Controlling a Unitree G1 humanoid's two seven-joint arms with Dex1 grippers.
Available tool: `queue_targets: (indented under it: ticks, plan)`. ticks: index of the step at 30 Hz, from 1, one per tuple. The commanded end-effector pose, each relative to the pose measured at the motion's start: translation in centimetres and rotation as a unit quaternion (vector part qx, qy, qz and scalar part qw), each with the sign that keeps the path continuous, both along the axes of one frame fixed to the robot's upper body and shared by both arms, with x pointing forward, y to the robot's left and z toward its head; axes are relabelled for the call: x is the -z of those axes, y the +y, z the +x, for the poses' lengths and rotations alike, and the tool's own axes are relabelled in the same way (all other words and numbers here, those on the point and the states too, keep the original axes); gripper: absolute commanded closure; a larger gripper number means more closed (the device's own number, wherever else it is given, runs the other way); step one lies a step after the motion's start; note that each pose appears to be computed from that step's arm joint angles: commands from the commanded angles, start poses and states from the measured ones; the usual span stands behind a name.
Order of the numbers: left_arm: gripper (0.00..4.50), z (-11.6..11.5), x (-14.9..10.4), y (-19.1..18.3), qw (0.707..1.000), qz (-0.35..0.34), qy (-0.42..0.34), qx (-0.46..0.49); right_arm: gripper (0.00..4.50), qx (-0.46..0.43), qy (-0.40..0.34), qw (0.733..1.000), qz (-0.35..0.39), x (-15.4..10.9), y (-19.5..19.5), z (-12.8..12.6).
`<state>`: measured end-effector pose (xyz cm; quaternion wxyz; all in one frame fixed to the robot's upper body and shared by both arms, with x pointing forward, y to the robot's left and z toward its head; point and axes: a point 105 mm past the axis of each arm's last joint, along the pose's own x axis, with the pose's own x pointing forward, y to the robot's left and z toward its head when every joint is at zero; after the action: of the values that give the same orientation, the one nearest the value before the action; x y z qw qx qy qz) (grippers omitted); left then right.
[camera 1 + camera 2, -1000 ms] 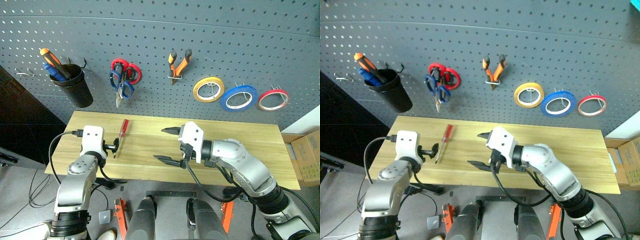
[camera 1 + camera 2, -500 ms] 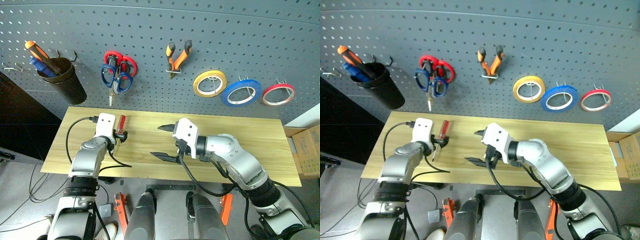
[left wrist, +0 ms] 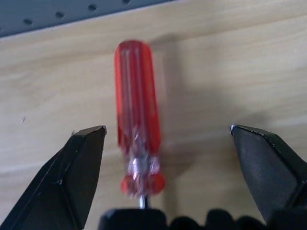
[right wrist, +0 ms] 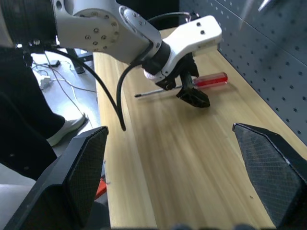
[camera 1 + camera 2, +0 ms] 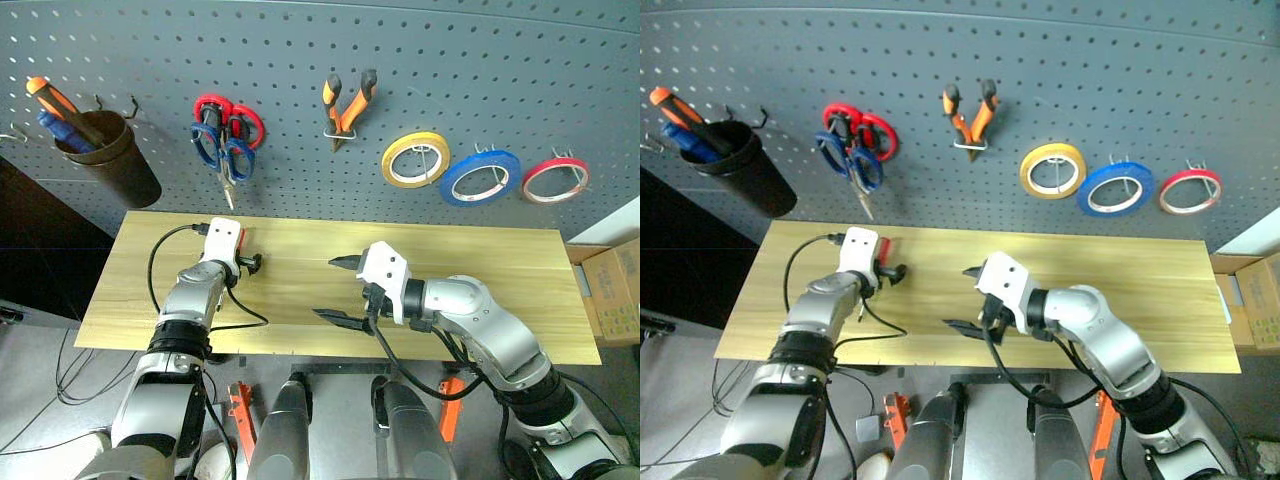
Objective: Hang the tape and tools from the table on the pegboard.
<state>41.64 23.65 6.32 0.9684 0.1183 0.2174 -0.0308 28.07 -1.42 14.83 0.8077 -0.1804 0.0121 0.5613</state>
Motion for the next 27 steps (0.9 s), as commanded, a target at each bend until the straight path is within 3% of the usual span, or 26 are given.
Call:
queue_targets:
  ticks: [1,4,13,22,27]
  plan:
    - [0.05,-0.2,0.4,1.0,1.0,0.024,0.012,-0.008,0.0,-0.006,-0.02,1.0,0.017,-1.4,0.0,-0.6]
    - [0.6,-0.5,0.4,1.5,0.999,0.021,0.012,-0.023,0.0,-0.001,-0.019,1.0,0.019,-1.4,-0.1,-0.5]
    - [3.64,-1.2,0.3,1.7,0.999,0.015,0.012,-0.036,0.0,0.004,-0.019,1.0,0.022,-1.5,-0.3,0.0]
    - [3.65,-1.6,0.4,1.8,0.999,0.017,0.014,-0.043,0.0,0.003,-0.026,0.999,0.019,-1.7,-0.4,0.3]
    - [3.65,-2.6,0.3,0.1,0.999,0.034,-0.007,0.005,0.0,0.0,-0.014,0.999,0.035,-1.8,-0.6,0.0]
